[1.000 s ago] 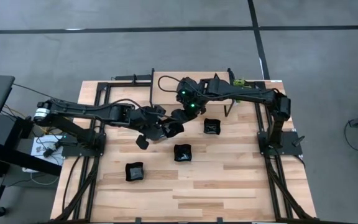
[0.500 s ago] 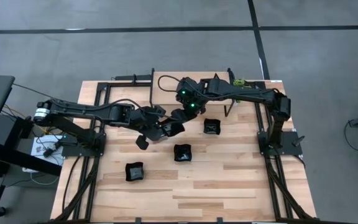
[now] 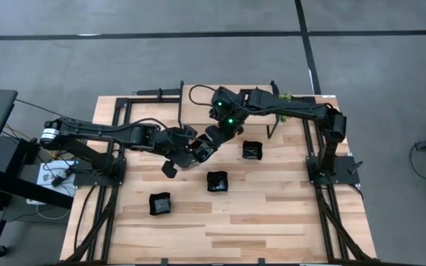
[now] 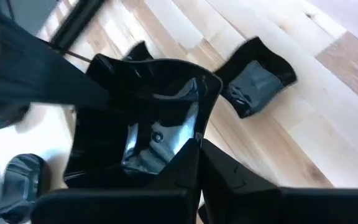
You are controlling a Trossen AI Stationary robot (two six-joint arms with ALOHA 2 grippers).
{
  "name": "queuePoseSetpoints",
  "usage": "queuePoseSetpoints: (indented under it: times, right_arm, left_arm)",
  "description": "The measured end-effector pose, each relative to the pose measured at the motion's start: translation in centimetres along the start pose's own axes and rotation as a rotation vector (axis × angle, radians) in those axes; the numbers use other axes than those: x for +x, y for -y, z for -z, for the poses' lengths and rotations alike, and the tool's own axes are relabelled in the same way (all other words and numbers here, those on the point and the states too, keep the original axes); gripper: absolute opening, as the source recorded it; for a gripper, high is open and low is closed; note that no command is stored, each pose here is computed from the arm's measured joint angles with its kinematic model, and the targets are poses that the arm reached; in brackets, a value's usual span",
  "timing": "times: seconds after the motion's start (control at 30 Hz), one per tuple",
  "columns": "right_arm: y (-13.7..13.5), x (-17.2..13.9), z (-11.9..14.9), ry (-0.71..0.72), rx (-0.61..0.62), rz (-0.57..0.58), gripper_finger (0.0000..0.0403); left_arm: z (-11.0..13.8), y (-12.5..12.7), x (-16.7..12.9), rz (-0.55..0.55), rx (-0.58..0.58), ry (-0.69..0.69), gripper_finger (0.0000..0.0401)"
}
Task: Pick & Place Mini shaped plates
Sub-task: Put the distorted square plate on top of the shelf
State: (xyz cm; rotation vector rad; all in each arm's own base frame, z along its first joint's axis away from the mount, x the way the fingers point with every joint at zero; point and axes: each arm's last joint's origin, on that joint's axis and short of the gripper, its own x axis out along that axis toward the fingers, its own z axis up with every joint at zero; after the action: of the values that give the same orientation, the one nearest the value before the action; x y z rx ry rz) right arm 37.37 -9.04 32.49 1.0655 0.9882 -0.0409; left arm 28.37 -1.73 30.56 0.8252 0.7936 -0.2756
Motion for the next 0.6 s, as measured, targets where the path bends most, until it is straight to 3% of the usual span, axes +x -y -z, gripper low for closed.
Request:
queuePoseSetpoints:
  times: [0.33,0.5,0.6]
  right_arm:
    - [1.0,-2.4,-1.0,0.018,0.016,-0.075,0.0092]
    - [1.3,-3.9,-0.9,0.066,-0.023,-0.042,0.0093]
    - [1.3,-5.0,-0.2,0.08,-0.03,0.008,0.0093]
  left_arm:
    - [0.5,1.1,-0.2,0.084,0.026,-0.079,0.0007]
    - [0.7,1.6,-0.8,0.093,0.032,-0.122,0.0008]
    - [1.2,1.0,-1.8,0.039,-0.043,-0.132,0.0007]
